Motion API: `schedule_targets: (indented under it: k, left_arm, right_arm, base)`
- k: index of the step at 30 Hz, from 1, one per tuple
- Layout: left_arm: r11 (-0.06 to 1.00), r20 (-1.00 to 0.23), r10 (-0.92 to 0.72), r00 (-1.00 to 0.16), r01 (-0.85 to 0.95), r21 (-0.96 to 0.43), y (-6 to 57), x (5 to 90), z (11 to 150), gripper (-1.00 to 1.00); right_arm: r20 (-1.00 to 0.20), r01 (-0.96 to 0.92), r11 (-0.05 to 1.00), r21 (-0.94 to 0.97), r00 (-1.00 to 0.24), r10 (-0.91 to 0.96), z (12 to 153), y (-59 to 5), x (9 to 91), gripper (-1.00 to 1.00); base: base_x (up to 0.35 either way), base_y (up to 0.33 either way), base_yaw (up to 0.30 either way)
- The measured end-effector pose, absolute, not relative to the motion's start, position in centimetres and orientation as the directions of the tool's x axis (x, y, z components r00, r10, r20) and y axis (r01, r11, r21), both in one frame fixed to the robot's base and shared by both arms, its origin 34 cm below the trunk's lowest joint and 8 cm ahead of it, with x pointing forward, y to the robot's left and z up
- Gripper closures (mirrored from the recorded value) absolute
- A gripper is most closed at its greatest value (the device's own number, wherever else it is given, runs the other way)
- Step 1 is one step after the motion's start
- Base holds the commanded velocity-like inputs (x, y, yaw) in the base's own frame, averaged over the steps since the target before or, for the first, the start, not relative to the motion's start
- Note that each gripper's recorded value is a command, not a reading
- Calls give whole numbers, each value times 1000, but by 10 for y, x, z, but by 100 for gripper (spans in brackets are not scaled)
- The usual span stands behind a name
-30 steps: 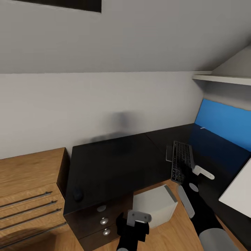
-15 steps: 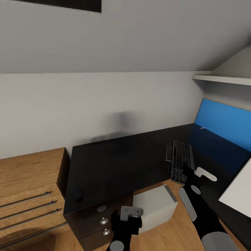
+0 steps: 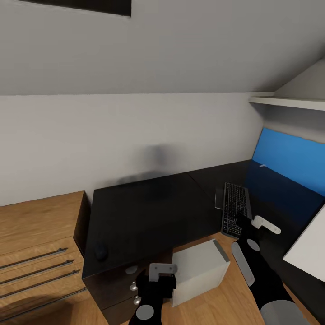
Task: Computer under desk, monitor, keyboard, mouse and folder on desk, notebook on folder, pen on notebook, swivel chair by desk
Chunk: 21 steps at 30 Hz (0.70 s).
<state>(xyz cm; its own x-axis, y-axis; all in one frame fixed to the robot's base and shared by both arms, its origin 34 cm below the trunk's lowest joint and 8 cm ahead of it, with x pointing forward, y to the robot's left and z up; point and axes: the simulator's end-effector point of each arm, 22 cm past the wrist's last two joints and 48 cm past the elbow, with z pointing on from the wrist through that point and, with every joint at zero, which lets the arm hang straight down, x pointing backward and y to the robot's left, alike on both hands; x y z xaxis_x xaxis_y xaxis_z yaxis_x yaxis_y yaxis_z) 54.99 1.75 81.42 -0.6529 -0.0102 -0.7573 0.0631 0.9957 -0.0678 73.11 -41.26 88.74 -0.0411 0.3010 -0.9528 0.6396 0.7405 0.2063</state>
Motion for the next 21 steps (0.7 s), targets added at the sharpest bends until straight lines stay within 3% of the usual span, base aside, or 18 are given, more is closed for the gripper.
schedule_targets:
  k: [21]
  left_arm:
    - [996, -758, -9, -652, 65, -68, 17, 550, 815, -100]
  right_arm:
    - [-953, 638, 741, 208, -40, 301, 888, -412, 731, -100]
  base:
    - [0, 0, 0]
